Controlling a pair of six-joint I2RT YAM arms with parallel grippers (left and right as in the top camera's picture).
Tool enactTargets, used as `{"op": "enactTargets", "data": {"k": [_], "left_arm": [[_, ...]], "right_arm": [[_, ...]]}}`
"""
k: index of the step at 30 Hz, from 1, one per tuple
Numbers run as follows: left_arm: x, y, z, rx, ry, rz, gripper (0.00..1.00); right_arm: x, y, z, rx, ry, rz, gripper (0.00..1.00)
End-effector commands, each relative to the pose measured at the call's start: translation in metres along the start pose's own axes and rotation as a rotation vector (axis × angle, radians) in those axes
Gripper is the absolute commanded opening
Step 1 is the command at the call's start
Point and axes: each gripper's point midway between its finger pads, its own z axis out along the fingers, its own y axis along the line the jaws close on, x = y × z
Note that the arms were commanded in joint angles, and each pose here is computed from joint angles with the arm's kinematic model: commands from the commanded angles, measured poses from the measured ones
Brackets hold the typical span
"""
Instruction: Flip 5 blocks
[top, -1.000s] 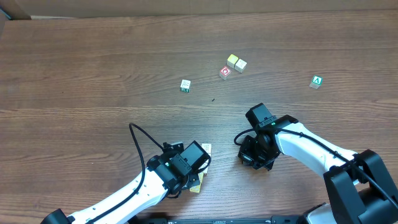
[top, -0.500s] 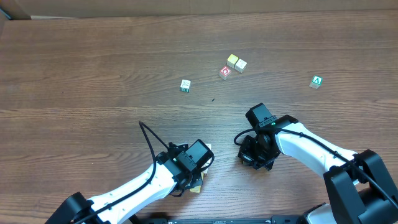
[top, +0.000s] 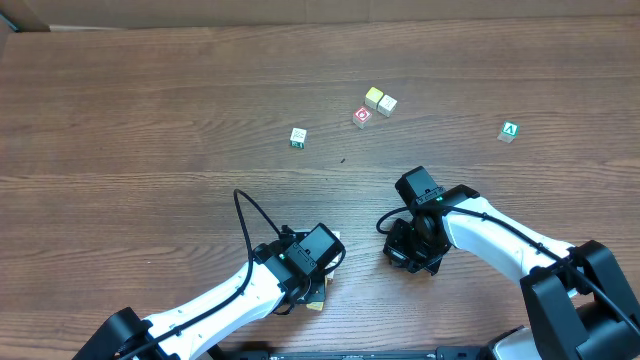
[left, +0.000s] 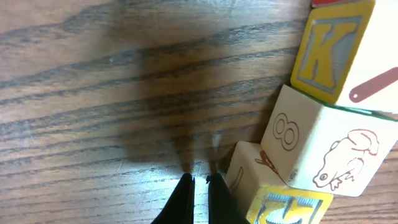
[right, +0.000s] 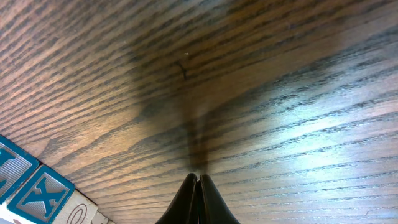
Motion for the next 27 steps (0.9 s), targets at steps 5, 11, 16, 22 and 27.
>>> {"op": "enactTargets", "data": {"k": [5,11,16,22,27], "left_arm": [[-0.0048,-0.0047,-0.0011,0.015,-0.008,0.066,0.04],[-0.0058,-0.0078,-0.0012,0.029,-0.011,0.086,0.04],[-0.0059,-0.0095,-0.0012,0.037,-0.011,0.097,0.04],[-0.0035,-0.0120,-0.0013,0.052,0.003,0.112,0.04],[-0.0031,-0.0126,-0.0014,0.055,0.005,0.112,0.04]], "right_arm": [[-0.0022,0.0073,-0.0042,-0.021,-0.007,-0.015,0.04],[-0.0019,0.0074,-0.0042,-0.021,-0.005,-0.015,0.04],[-0.0017,0.0075,-0.0042,-0.022,-0.004,-0.015,0.04],[-0.0017,0.0076,-0.0042,-0.023,-0.004,-0.014,0.04],[-0.0016,0.0076,-0.0042,-0.023,-0.004,-0.015,0.04]]}}
